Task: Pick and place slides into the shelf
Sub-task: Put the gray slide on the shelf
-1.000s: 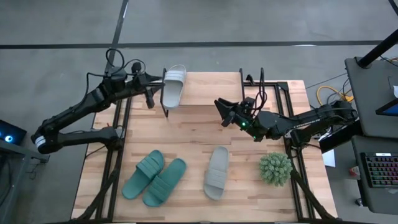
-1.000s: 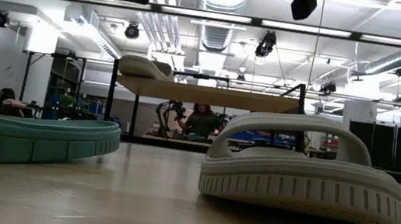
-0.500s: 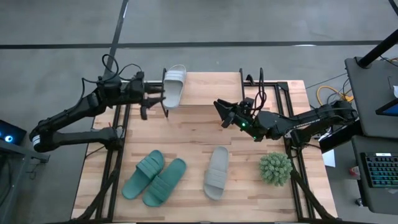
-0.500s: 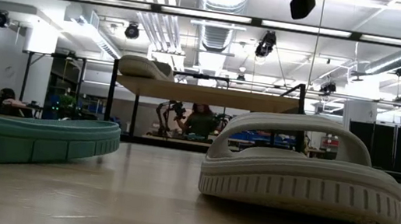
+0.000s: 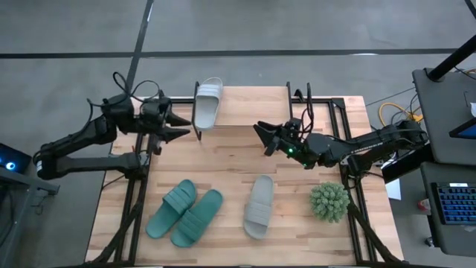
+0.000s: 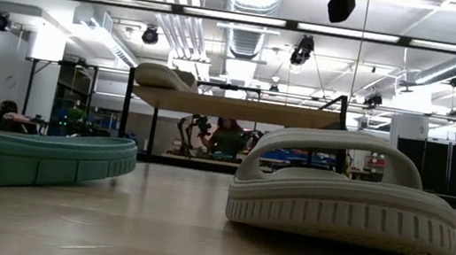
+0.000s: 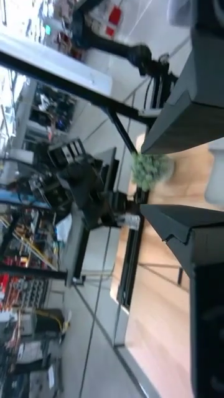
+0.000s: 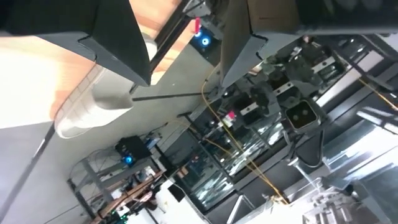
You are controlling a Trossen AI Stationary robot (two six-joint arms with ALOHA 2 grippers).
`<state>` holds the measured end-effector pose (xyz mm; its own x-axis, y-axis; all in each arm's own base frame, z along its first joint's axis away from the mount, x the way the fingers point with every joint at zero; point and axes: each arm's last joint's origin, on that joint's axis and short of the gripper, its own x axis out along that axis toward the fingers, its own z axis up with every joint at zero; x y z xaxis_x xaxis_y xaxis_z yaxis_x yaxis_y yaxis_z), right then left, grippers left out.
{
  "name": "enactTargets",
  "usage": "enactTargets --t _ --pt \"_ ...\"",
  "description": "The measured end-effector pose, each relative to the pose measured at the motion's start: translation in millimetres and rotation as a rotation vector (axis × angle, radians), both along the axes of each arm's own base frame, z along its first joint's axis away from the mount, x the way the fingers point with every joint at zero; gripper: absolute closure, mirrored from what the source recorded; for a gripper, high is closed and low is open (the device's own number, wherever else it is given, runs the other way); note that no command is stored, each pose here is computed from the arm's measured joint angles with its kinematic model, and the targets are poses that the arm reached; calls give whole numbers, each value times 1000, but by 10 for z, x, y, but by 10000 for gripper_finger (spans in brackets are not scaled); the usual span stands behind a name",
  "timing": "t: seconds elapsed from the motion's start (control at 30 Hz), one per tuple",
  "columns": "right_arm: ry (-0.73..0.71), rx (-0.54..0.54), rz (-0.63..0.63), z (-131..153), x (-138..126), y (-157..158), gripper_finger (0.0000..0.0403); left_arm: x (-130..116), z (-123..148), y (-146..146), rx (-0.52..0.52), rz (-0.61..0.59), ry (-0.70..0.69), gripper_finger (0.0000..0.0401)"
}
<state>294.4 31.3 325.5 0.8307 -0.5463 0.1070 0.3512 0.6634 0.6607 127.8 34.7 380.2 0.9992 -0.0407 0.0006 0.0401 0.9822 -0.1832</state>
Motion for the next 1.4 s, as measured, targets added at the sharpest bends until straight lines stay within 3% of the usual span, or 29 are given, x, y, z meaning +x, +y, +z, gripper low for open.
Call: enactTargets --t 0.53,0.67,0.83,1.13,1.23,1.4 --pt "-8 -44 335 13 30 87 218 -153 70 -158 -7 25 -66 277" --pt "-9 -58 408 15 34 107 218 -126 59 -188 -57 -1 -53 277" --pt "-16 -78 603 17 38 164 218 -104 20 -223 -69 -9 -12 278" --pt "112 165 907 -141 31 249 220 -7 -40 -208 -78 14 45 278" --pt "210 252 949 -238 16 280 220 41 -67 -201 -82 14 65 278" --pt "311 294 973 -331 -14 335 221 113 -123 -191 -89 15 100 278"
